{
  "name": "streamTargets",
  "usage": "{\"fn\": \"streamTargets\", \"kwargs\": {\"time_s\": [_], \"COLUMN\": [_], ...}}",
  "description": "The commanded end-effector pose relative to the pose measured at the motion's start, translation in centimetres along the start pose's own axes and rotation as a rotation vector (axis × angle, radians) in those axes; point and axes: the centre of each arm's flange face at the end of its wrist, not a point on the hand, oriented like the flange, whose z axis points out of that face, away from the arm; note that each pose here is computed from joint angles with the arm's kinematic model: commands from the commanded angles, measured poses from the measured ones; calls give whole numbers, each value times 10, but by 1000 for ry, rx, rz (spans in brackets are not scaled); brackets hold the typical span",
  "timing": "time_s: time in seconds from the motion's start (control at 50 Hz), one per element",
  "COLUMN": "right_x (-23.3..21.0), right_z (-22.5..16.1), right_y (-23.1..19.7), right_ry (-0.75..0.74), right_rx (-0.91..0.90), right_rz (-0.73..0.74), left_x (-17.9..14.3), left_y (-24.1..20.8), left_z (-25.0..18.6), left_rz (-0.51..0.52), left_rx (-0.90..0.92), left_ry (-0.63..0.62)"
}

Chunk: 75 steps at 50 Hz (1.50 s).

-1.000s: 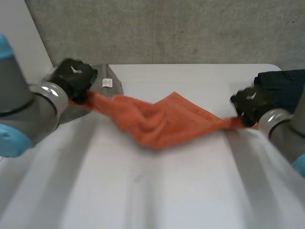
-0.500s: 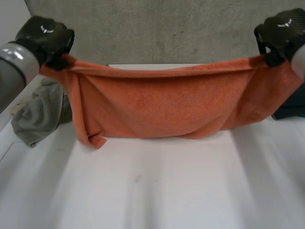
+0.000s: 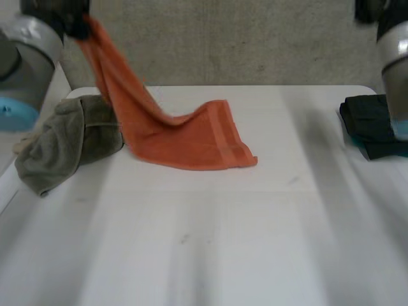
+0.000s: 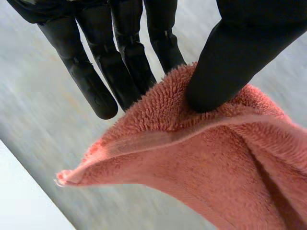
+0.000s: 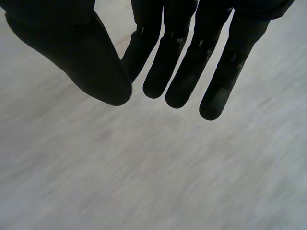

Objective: Fold the laundry.

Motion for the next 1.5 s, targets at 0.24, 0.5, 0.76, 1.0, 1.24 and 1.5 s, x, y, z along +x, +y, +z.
{"fn": "streamTargets", "kwargs": {"time_s": [0.24,0.5,0.76,1.0,1.24,1.5], "right_x": [-76,-185,-250,-90,-50,-89], "right_z": [-47,-54,-57,36,14,-84], "right_y": [57,62,83,-14,-40,69], "right_ry": [-395,-694,-533,-50,-82,-391], "right_rx": [-323,-277,-256,-11,54,-404], "right_rz": [229,326,263,62,-8,17], "left_x": [20,11,-5,-29,-10,55], "left_y": [-33,-114,-139,-61,-36,76], "left_z": [-102,-175,-208,-125,-55,-62], "left_rz": [134,145,133,154,80,15], "left_rx": [-7,225,280,73,-2,-284], "left_ry": [224,263,225,131,-12,192]}}
